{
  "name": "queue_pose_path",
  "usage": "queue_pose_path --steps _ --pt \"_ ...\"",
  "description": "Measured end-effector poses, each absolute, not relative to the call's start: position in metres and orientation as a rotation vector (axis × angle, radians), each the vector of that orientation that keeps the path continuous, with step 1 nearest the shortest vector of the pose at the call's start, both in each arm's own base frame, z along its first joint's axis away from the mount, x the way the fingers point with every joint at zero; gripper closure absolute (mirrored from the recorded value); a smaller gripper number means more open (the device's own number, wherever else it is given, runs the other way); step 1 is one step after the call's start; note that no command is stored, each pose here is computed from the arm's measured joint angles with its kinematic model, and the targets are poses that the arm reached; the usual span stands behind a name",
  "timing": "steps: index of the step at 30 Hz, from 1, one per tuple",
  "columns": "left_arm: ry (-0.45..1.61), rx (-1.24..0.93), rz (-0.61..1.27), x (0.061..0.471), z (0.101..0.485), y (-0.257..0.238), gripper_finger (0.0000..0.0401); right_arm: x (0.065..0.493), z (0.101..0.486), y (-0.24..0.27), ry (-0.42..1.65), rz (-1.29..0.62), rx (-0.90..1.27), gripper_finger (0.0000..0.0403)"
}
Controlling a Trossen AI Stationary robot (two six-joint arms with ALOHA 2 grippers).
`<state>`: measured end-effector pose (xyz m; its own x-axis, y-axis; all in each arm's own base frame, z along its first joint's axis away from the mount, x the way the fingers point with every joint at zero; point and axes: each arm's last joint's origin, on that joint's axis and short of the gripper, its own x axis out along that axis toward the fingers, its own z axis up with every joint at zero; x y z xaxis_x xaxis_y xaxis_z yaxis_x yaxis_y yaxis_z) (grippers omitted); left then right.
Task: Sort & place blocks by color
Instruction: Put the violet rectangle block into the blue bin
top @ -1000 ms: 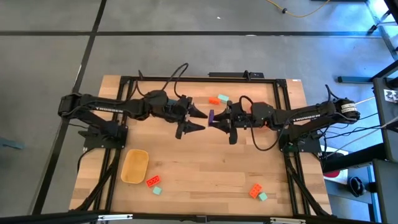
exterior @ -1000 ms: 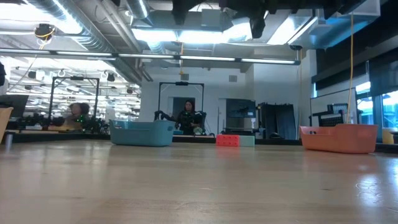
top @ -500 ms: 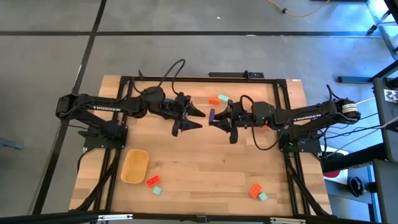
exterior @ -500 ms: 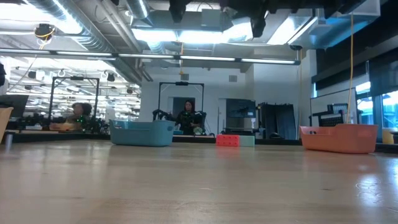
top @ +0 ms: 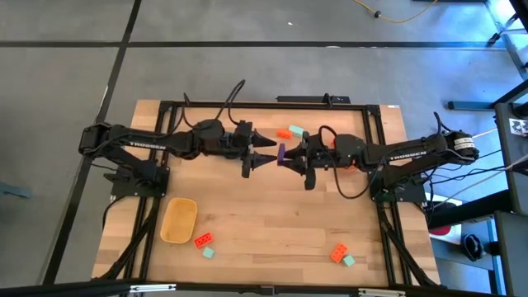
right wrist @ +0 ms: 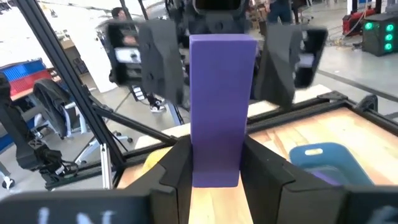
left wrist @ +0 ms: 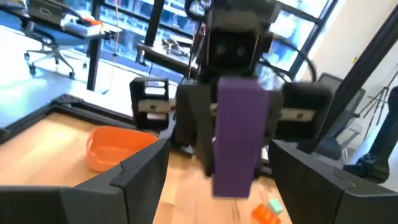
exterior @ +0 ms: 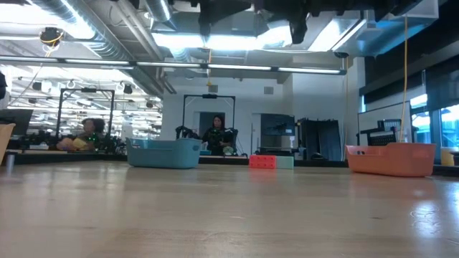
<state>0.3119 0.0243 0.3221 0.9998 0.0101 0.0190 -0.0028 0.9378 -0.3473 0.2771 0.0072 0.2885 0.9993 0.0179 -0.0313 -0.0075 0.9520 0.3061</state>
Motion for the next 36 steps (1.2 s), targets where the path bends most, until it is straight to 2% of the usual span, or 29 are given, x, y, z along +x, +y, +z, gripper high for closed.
queue_pose_path --steps 9,18,25,29,35,36 --pt "-0.041 -0.36 0.048 0.319 0.317 0.026 0.0133 0.277 0.284 0.007 0.068 0.007 0.305 0.0297" --pt "0.003 -0.331 -0.015 0.355 0.319 0.023 0.0133 0.278 0.285 0.004 0.069 0.001 0.303 0.0297" --pt "0.034 -0.334 0.014 0.354 0.32 0.024 0.0141 0.278 0.284 0.004 0.073 0.001 0.3 0.0297" --pt "0.031 -0.352 0.026 0.352 0.322 0.028 0.0184 0.277 0.284 0.004 0.073 -0.001 0.282 0.0297" --pt "0.032 -0.352 -0.005 0.35 0.323 0.031 0.0305 0.277 0.284 0.004 0.076 -0.008 0.288 0.0297" --pt "0.032 -0.351 -0.012 0.35 0.323 0.032 0.031 0.277 0.284 0.004 0.074 -0.006 0.29 0.0297"
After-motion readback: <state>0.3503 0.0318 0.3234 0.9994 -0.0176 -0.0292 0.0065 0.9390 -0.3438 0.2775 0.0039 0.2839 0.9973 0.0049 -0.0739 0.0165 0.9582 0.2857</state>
